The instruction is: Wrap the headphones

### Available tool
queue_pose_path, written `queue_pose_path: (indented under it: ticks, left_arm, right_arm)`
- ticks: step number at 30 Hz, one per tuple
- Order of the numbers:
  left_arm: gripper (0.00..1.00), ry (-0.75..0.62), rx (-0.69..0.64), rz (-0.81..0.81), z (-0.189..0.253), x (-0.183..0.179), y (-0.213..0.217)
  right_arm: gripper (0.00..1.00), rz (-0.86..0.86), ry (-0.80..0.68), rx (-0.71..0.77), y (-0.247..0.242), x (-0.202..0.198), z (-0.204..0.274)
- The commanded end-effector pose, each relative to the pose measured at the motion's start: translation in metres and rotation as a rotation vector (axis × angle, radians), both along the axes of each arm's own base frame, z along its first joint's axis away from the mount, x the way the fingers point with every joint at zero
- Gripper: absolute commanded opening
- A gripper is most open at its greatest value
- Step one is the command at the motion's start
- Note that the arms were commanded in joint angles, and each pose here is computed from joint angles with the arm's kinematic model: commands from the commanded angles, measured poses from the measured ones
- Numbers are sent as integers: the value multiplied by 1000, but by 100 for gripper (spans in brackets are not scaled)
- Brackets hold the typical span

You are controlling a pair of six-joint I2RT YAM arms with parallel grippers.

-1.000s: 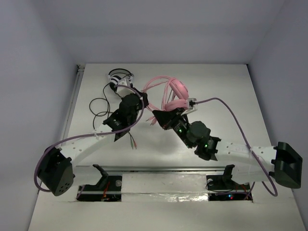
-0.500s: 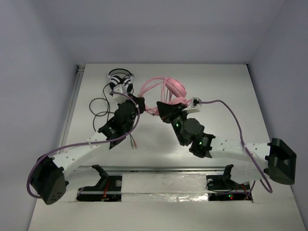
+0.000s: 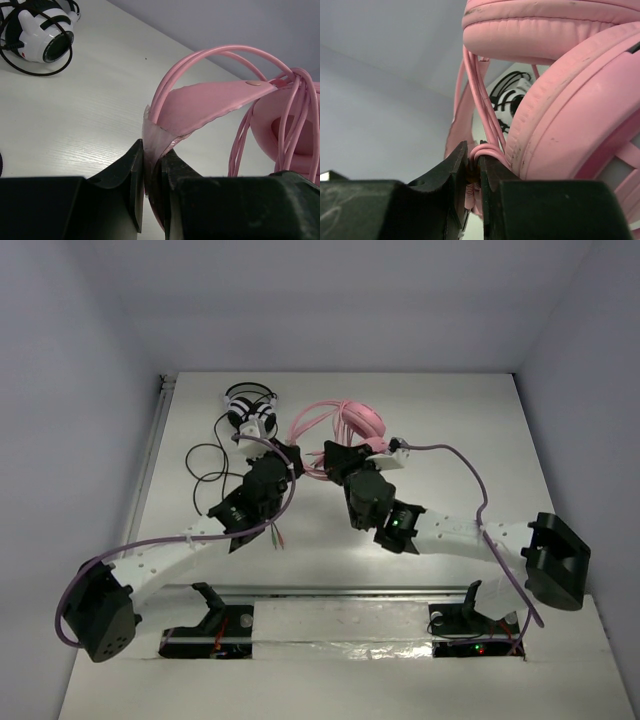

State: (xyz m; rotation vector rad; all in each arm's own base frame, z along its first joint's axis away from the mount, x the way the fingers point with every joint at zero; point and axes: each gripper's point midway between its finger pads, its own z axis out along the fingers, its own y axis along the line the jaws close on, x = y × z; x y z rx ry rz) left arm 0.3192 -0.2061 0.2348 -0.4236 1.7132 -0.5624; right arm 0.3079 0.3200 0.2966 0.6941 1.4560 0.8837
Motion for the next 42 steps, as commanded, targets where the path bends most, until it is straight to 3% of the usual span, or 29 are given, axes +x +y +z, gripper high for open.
queue_pose_path:
  ticks: [1, 12, 20, 29, 32, 33, 42]
  left_arm:
    - [0, -50, -29, -125, 26, -13, -32]
    - [0, -62, -14, -161, 39, -12, -58]
    - [0, -108, 7, -129, 59, -4, -57]
    - [0, -88, 87, -96, 45, 10, -63]
    - [0, -37, 94, -105, 30, 14, -67]
    - [0, -20, 74, -115, 25, 16, -69]
    - [0, 64, 109, -110, -16, 28, -63]
  right_arm:
    - [0, -229, -23, 82, -41, 30, 27]
    - [0, -327, 46, -70, -40, 50, -6]
    - [0, -138, 122, -182, 4, 53, -54]
    - [0, 120, 188, -316, 29, 22, -94]
    - [5, 207, 231, -365, 41, 5, -110]
    - [12, 231, 248, -386, 44, -1, -117]
    - [46, 469, 349, -443, 62, -36, -125]
